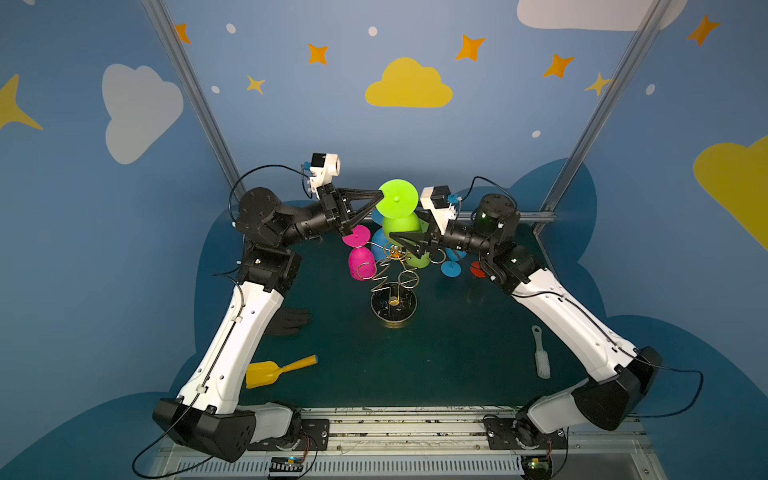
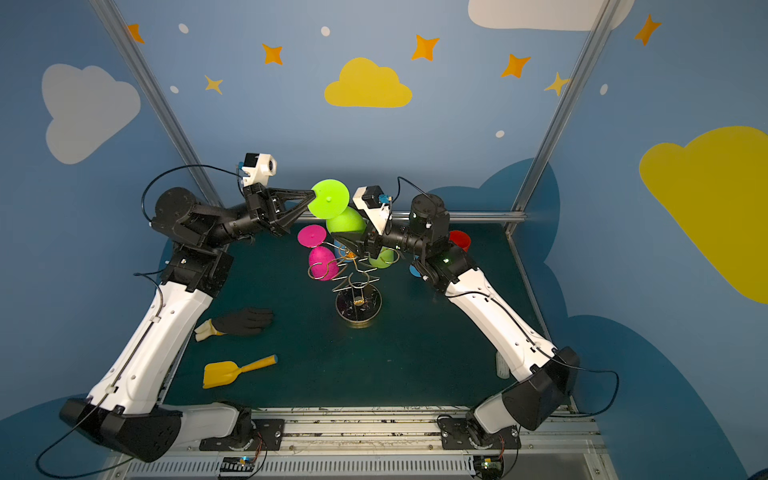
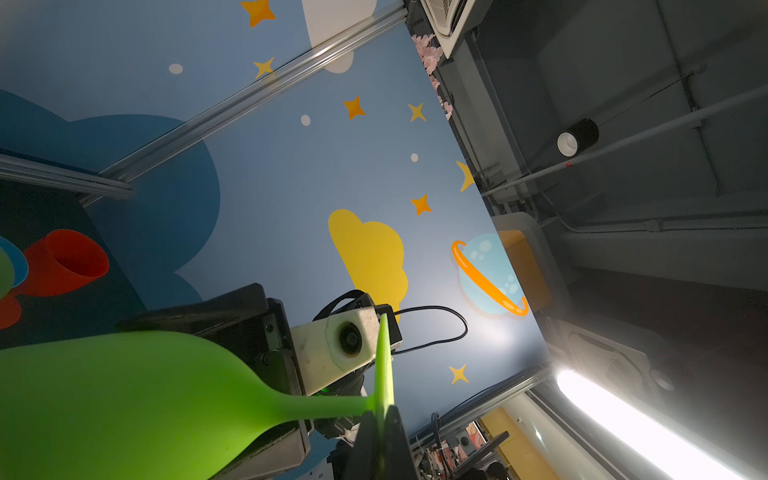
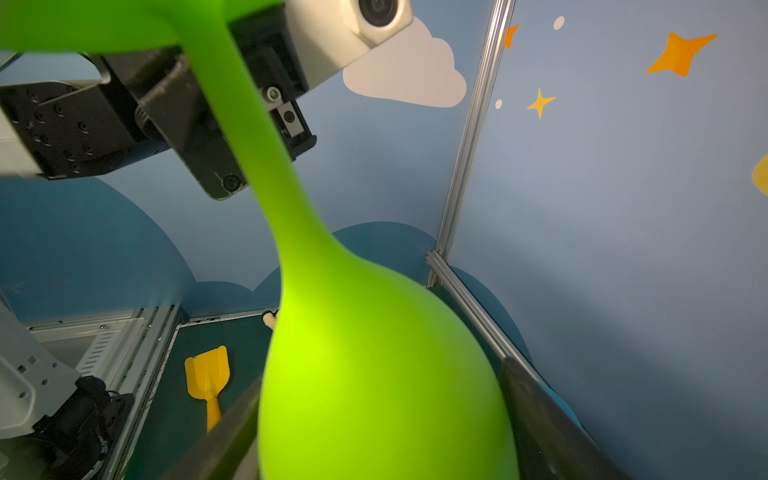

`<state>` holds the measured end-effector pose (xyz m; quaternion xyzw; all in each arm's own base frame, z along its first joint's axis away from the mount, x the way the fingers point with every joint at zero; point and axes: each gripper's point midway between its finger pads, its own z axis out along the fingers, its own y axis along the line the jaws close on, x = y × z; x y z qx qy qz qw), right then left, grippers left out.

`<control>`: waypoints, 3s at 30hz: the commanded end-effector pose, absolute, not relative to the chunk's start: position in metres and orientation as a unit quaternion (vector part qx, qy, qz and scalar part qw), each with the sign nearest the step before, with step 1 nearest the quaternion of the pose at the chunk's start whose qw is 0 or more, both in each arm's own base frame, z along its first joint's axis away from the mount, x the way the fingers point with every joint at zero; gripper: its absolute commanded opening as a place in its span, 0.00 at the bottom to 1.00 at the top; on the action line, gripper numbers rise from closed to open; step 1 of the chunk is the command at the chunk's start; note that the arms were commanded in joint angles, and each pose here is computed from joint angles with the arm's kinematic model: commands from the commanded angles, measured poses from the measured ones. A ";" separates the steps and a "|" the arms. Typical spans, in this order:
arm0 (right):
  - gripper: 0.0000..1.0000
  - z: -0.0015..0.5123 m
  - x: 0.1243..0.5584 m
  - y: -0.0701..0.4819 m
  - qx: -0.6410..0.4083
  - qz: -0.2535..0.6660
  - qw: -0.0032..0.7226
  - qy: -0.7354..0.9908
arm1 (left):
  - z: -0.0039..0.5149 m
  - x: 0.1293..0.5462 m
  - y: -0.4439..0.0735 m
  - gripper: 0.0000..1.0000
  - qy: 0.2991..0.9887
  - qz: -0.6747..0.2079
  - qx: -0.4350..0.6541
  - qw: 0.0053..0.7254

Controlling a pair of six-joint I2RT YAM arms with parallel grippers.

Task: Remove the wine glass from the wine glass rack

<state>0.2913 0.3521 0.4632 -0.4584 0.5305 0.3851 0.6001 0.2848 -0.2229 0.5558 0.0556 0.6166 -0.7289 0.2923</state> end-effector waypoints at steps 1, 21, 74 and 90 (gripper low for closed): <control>0.37 0.466 0.286 0.340 -0.425 0.386 0.592 0.566 | 0.563 0.280 -0.224 0.17 0.607 -0.720 0.088 0.324; 0.06 0.430 0.254 0.230 -0.339 0.233 0.509 0.756 | 0.492 0.338 -0.227 0.61 0.632 -0.454 0.246 0.578; 0.26 0.413 0.261 0.272 -0.342 0.309 0.400 0.792 | 0.502 0.305 -0.277 0.03 0.451 -0.226 0.430 0.749; 0.81 0.477 0.253 0.262 -0.303 0.379 0.515 0.707 | 0.470 0.317 -0.237 0.03 0.560 -0.293 0.245 0.735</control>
